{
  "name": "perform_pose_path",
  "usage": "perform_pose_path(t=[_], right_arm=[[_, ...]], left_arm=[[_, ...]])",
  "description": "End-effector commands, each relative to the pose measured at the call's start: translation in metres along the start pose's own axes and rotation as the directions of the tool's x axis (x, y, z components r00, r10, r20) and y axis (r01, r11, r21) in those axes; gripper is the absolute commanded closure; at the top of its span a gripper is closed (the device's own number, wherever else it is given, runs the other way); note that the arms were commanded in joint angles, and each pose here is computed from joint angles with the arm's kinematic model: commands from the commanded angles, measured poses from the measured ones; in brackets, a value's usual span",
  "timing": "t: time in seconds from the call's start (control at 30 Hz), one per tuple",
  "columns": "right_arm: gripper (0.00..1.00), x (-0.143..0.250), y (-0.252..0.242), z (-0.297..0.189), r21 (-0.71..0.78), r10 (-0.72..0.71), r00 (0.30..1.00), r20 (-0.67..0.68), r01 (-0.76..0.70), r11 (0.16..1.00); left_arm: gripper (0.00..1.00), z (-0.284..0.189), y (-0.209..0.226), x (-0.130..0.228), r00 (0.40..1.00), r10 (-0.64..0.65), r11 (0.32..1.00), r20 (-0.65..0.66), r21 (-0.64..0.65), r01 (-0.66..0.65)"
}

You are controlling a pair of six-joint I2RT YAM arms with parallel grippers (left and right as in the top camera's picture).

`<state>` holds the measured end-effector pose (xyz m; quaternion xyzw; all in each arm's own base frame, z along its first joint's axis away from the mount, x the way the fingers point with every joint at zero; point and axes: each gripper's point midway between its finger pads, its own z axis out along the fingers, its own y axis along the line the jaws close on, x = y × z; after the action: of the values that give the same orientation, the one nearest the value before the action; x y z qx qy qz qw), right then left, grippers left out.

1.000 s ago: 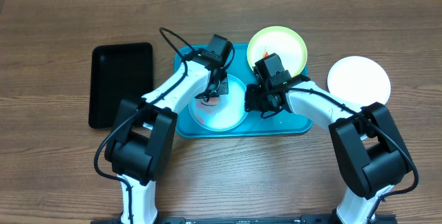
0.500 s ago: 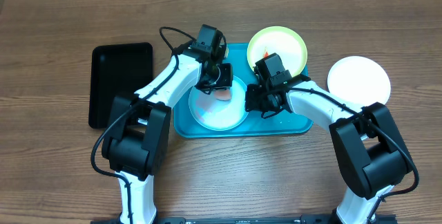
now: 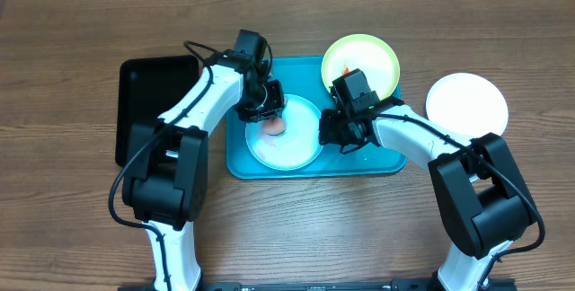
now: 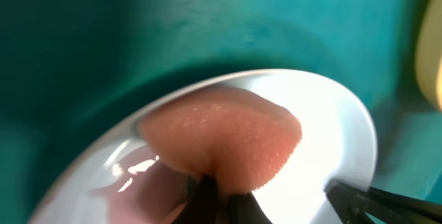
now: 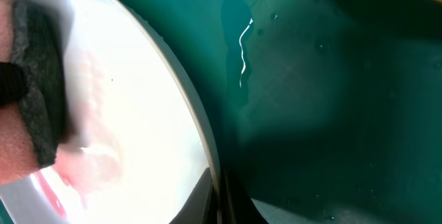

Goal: Clean dirty plates on tray and stack at the side
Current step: 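Wipe remaining stain on light-blue plate with left gripper sponge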

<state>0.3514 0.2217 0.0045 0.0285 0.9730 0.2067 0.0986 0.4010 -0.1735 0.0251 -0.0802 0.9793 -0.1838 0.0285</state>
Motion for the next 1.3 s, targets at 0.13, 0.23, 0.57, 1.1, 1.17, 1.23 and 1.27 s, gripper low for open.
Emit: perform_pose_path(t=[0.13, 0.23, 0.57, 1.1, 1.17, 1.23, 1.27], right_arm=[[0.96, 0.004, -0.011, 0.005, 0.039, 0.000, 1.000, -0.014, 0.000, 0.999], [0.96, 0.004, -0.011, 0.005, 0.039, 0.001, 1.000, -0.014, 0.000, 0.999], [0.96, 0.004, -0.011, 0.005, 0.039, 0.000, 1.000, -0.014, 0.000, 0.999], [0.96, 0.004, -0.011, 0.005, 0.039, 0.001, 1.000, -0.014, 0.000, 0.999], [0.96, 0.004, -0.011, 0.005, 0.039, 0.001, 1.000, -0.014, 0.000, 0.999], [0.96, 0.004, -0.011, 0.005, 0.039, 0.001, 1.000, -0.014, 0.000, 0.999], [0.96, 0.004, -0.011, 0.005, 0.040, 0.001, 1.000, -0.014, 0.000, 0.999]], left_arm=[[0.96, 0.001, -0.006, -0.017, 0.998, -0.046, 0.999, 0.053, 0.020, 0.045], [0.96, -0.001, -0.025, -0.020, 0.999, -0.027, 0.992, 0.046, 0.123, 0.021], [0.96, -0.002, -0.037, -0.017, 0.999, 0.011, 0.983, 0.031, 0.184, -0.016], [0.96, 0.004, -0.033, 0.003, 0.986, 0.165, 0.980, -0.006, 0.113, -0.163], [0.96, 0.005, -0.027, 0.000, 0.987, 0.162, 0.984, 0.006, 0.079, -0.162], [0.96, 0.005, -0.018, -0.005, 0.987, 0.159, 0.987, 0.025, 0.023, -0.160], [0.96, 0.005, -0.012, -0.007, 0.987, 0.157, 0.988, 0.035, -0.009, -0.157]])
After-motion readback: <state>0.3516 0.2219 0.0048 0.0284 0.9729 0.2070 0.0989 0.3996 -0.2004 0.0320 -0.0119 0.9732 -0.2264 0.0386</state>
